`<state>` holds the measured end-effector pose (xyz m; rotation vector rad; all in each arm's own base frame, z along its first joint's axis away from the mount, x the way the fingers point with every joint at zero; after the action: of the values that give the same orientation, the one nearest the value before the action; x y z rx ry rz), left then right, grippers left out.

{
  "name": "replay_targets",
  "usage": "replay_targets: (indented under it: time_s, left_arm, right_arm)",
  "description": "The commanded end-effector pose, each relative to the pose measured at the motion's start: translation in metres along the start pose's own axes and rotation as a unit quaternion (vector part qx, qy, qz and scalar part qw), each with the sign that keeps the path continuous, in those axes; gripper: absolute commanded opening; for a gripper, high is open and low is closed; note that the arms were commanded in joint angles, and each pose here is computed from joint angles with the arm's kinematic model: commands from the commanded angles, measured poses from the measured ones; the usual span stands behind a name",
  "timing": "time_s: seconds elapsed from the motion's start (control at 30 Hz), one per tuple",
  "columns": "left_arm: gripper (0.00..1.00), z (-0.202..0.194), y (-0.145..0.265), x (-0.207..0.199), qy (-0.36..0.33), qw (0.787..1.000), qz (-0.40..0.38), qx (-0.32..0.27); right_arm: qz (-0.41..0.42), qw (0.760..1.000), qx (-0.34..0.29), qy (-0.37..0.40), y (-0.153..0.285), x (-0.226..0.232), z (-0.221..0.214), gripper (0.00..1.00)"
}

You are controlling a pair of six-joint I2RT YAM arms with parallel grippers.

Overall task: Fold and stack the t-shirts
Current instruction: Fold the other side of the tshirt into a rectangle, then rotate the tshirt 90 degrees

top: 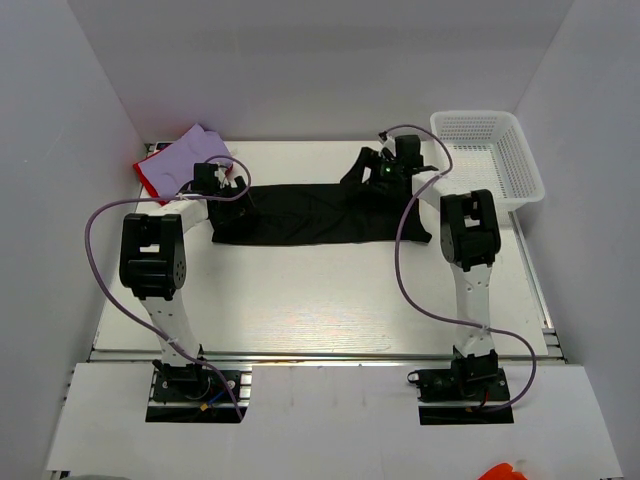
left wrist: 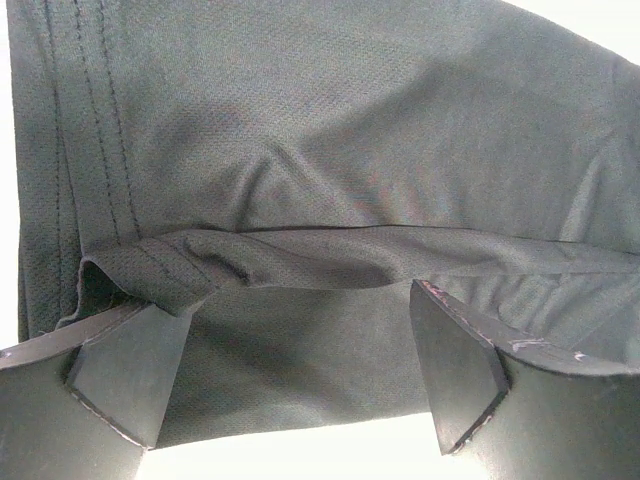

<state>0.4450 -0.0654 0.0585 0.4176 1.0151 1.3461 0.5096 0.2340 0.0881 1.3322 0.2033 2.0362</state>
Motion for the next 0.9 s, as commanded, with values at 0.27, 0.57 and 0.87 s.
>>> replay_targets:
  time_s: [0.27,0.57,0.87]
  left_arm:
    - [1.0,-0.007,0.018,0.019,-0.009,0.998,0.058,0.011]
    - [1.0,-0.066,0.042,0.029,0.03,0.994,0.09,0.053]
    - [1.0,-0.173,0.084,0.023,0.083,0.982,0.05,0.16]
  right_arm:
    - [-0.018,0.992,-0.082,0.098,0.001,0.04,0.067,0.9]
    - [-0.175,0.984,-0.003,0.028,0.068,-0.014,-0.04,0.9]
    - [-0.192,0.979,0.058,-0.03,0.026,-0.061,-0.061,0.9]
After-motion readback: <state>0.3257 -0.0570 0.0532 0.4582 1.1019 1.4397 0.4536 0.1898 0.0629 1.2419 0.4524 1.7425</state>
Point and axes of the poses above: each gripper's point midway between its finger pads, its own y axis back along the fingers, its own x axis along the line the jaws close on, z = x × y, the point moved 3 cm from there along y, back along the fingers, and after that the axes turned 6 degrees about -y, right-handed, at the moved point
